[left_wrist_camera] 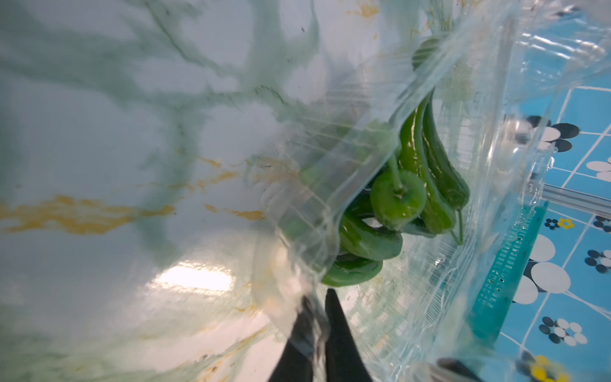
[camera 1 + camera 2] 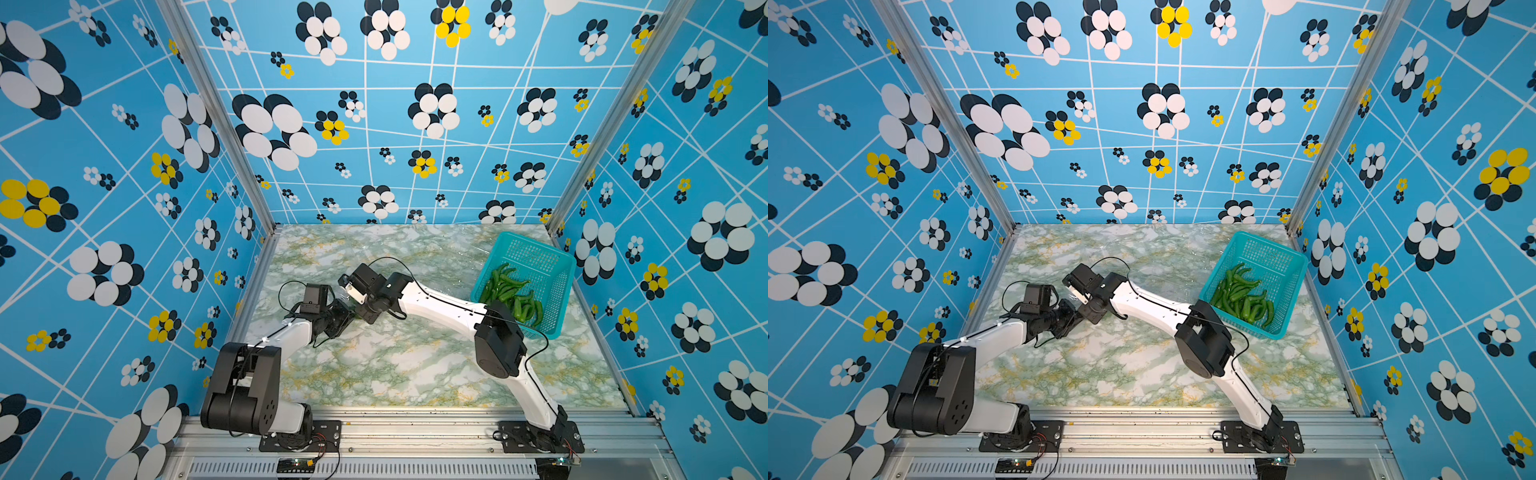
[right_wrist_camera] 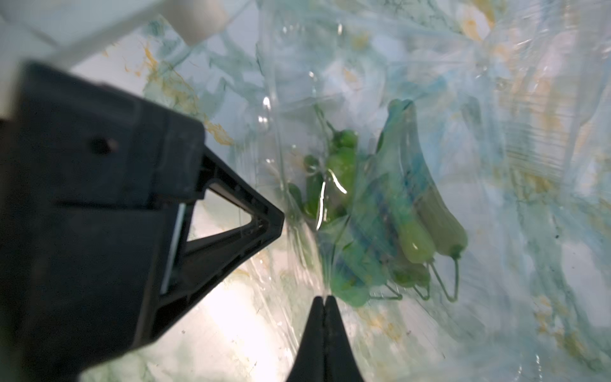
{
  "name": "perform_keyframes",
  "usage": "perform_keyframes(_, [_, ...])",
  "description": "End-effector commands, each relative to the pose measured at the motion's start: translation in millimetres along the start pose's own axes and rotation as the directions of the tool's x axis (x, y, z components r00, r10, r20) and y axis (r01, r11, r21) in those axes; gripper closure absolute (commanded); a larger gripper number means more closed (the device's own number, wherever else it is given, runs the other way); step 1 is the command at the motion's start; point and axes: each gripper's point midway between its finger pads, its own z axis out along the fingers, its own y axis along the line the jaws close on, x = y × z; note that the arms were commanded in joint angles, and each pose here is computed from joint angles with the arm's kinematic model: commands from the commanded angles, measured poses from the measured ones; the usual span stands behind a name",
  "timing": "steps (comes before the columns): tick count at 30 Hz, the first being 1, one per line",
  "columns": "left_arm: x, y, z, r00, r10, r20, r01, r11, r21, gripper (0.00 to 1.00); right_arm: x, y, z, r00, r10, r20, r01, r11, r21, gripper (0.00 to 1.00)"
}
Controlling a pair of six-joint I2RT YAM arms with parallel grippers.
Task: Take small green peppers out of containers
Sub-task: Open the packing box at the center of the board.
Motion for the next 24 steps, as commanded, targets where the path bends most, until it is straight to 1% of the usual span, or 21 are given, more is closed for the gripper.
perform_keyframes(1, [7, 24, 3, 1.0, -0.011, -0.025, 0.009, 0.997, -0.078, 0.9, -20, -32, -36, 0.997, 0.041, 0.063, -0.044, 0.998, 0.055, 1.0])
perform_keyframes(6, [7, 24, 4, 1.0, -0.012, -0.029, 0.01, 0.997, -0.078, 0.9, -26, -48, -42, 0.994, 0.074, 0.083, -0.08, 0.994, 0.071, 1.0])
perform_keyframes(8, [8, 25, 4, 0.999, -0.011, -0.032, 0.009, 0.997, -0.079, 0.9, -27, -53, -42, 0.993, 0.086, 0.084, -0.091, 0.994, 0.057, 1.0])
perform_keyframes(11, [7, 23, 3, 0.999, -0.006, -0.034, 0.004, 0.997, -0.077, 0.9, -29, -61, -43, 0.993, 0.084, 0.078, -0.089, 0.994, 0.067, 1.0])
perform_keyframes(15, [8, 20, 0, 0.999, 0.008, -0.039, -0.011, 0.997, -0.078, 0.89, -37, -77, -47, 0.991, 0.089, 0.1, -0.098, 0.991, 0.088, 0.87])
perform_keyframes(21, [8, 18, -10, 0.999, 0.022, -0.033, -0.024, 0.997, -0.078, 0.89, -43, -109, -46, 0.988, 0.12, 0.099, -0.13, 0.986, 0.108, 0.77])
perform_keyframes(24, [7, 20, -15, 0.999, 0.024, -0.03, -0.026, 0.996, -0.084, 0.88, -41, -123, -41, 0.984, 0.154, 0.092, -0.163, 0.981, 0.105, 0.75])
